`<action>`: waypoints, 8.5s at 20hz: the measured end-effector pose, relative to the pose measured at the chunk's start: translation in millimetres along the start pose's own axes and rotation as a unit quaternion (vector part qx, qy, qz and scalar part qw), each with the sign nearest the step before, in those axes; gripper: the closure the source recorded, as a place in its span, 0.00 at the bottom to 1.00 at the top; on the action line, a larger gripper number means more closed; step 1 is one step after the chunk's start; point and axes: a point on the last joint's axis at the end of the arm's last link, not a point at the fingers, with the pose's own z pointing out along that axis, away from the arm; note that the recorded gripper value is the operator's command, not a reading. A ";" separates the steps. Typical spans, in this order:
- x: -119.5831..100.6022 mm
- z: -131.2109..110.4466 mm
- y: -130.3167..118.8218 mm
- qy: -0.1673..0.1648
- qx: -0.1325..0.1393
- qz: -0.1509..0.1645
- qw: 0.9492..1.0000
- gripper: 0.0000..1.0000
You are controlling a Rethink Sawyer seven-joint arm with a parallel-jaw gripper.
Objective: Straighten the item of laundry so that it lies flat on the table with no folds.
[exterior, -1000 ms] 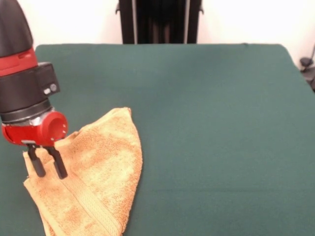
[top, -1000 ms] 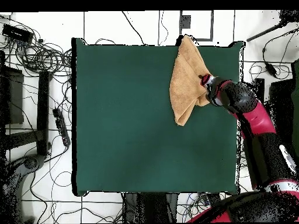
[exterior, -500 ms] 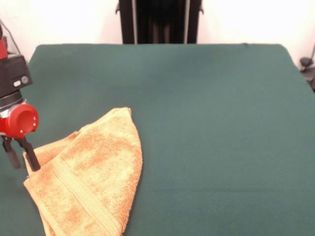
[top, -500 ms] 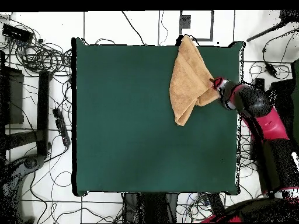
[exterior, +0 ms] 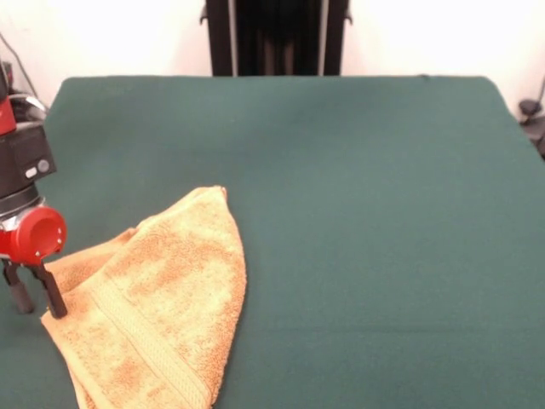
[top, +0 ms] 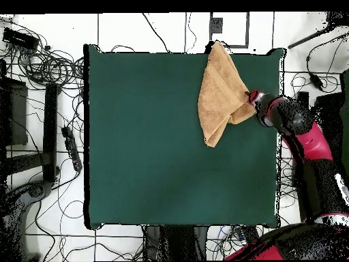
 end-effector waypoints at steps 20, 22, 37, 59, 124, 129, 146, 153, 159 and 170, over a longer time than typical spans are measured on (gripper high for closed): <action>-9.8 4.2 3.4 -0.002 -0.006 -0.003 1.000 0.00; -10.7 4.1 2.1 -0.003 -0.011 0.001 1.000 0.00; -12.8 4.2 0.2 -0.007 -0.022 0.009 1.000 0.00; -17.7 6.3 2.7 -0.012 -0.029 0.013 0.999 0.00; 4.5 11.6 35.4 0.012 -0.077 0.018 0.997 1.00; 5.4 12.9 36.7 0.013 -0.078 0.018 0.997 1.00; 4.9 13.6 41.1 0.013 -0.083 0.018 0.996 0.00; 5.7 12.0 42.3 0.020 -0.086 0.018 0.996 0.00; 3.8 5.7 44.5 0.030 -0.092 0.018 0.995 0.00; -10.9 -27.3 39.8 0.049 -0.099 0.017 0.994 0.00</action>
